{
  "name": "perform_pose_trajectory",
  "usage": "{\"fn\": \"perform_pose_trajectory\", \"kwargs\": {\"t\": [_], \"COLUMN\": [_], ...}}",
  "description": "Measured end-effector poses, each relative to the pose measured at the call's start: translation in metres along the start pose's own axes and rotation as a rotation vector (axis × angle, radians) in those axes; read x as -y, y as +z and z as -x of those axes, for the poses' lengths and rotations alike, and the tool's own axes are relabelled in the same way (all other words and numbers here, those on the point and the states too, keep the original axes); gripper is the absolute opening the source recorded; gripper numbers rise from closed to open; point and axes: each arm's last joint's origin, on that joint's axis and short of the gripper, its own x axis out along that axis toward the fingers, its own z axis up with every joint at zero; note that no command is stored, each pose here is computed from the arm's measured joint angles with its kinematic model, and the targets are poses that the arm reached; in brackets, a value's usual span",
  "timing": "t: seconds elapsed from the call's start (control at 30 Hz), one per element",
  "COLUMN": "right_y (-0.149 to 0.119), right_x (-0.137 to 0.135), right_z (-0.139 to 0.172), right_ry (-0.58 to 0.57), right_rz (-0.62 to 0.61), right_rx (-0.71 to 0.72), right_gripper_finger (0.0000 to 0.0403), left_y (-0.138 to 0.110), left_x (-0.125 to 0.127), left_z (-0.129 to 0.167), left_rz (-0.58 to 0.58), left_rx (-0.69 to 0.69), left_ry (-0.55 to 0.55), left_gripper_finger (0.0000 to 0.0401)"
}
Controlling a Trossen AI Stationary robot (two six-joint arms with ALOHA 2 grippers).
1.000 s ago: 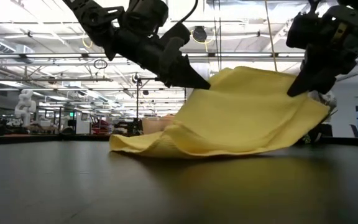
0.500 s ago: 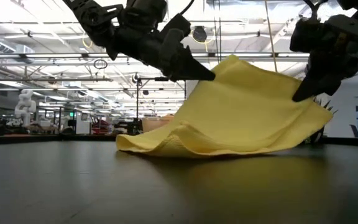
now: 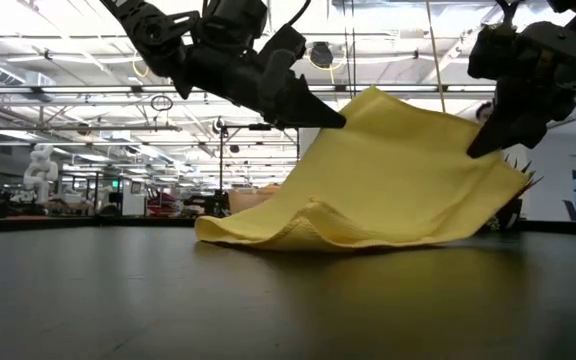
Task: Fold microfiber towels
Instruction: Fold the yellow microfiber towel
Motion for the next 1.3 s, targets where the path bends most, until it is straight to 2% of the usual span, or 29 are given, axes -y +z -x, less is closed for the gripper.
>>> {"fn": "perform_pose_trajectory", "kwargs": {"t": [0.13, 0.3, 0.43, 0.77, 1.0, 1.3], "right_y": [0.0, 0.0, 0.0, -0.008, -0.014, -0.015], "right_x": [0.0, 0.0, -0.002, -0.004, -0.002, -0.003], "right_z": [0.0, -0.001, -0.006, -0.021, -0.027, -0.028], "right_ry": [-0.002, -0.019, -0.019, -0.037, 0.04, 0.07], "right_rz": [-0.003, -0.008, -0.002, 0.016, 0.001, -0.006], "right_rx": [-0.002, 0.017, 0.017, -0.008, 0.038, 0.071], "right_gripper_finger": [0.0, 0.0, 0.0, 0.0, 0.0, 0.0], "left_y": [0.0, -0.011, -0.019, -0.019, -0.021, -0.017], "left_x": [-0.001, 0.001, 0.002, 0.008, 0.009, 0.009], "left_z": [0.0, -0.004, -0.004, -0.005, -0.005, -0.005], "left_rz": [-0.005, 0.006, 0.014, 0.003, -0.01, -0.023], "left_rx": [0.003, -0.005, 0.038, 0.04, 0.018, 0.061], "left_ry": [0.003, -0.026, -0.02, -0.034, -0.045, -0.063], "left_gripper_finger": [0.0, 0.0, 0.0, 0.0, 0.0001, 0.0001]}}
